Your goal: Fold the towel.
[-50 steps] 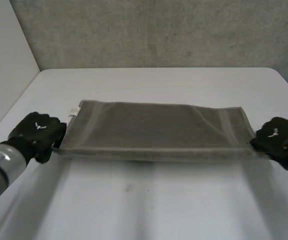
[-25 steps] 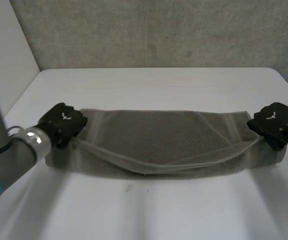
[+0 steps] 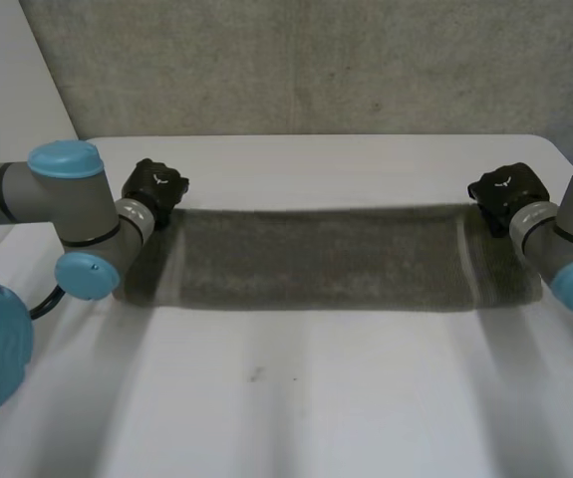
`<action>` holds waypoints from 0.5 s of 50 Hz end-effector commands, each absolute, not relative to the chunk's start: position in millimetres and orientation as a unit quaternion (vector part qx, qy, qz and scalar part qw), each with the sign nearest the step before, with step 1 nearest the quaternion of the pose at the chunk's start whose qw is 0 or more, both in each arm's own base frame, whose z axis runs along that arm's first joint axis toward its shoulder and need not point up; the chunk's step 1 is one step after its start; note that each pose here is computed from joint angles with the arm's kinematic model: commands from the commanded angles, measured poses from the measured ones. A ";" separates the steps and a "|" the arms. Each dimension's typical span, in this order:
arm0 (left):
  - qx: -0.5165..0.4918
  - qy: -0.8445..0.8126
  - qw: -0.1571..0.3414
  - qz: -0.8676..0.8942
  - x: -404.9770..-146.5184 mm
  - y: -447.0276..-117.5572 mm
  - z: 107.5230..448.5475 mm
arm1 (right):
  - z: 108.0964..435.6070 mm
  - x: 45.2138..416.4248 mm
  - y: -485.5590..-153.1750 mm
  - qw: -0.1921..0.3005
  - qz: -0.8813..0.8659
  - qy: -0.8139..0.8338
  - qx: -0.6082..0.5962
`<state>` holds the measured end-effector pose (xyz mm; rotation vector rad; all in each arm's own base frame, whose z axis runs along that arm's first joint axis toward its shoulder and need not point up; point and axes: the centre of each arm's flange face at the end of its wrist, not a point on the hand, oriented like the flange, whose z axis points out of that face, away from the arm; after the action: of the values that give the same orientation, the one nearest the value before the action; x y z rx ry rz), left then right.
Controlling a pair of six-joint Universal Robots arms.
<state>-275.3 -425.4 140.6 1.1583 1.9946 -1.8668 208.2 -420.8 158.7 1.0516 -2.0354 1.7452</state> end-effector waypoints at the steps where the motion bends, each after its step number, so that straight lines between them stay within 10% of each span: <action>1: 0.387 0.664 0.091 -0.633 -283.7 -434.2 129.8 | 141.6 218.3 -432.2 0.134 0.593 -0.703 0.368; 13: 0.387 0.664 0.101 -0.632 -292.8 -431.7 124.3 | 144.2 218.9 -443.8 0.146 0.599 -0.702 0.356; 25: 0.350 0.674 0.070 -0.647 -295.6 -398.1 184.8 | 234.0 212.8 -425.4 0.116 0.674 -0.670 0.289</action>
<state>-302.3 -417.3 153.1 1.1178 1.9514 -1.9076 218.8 -441.3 195.6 0.9385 -1.9508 1.8615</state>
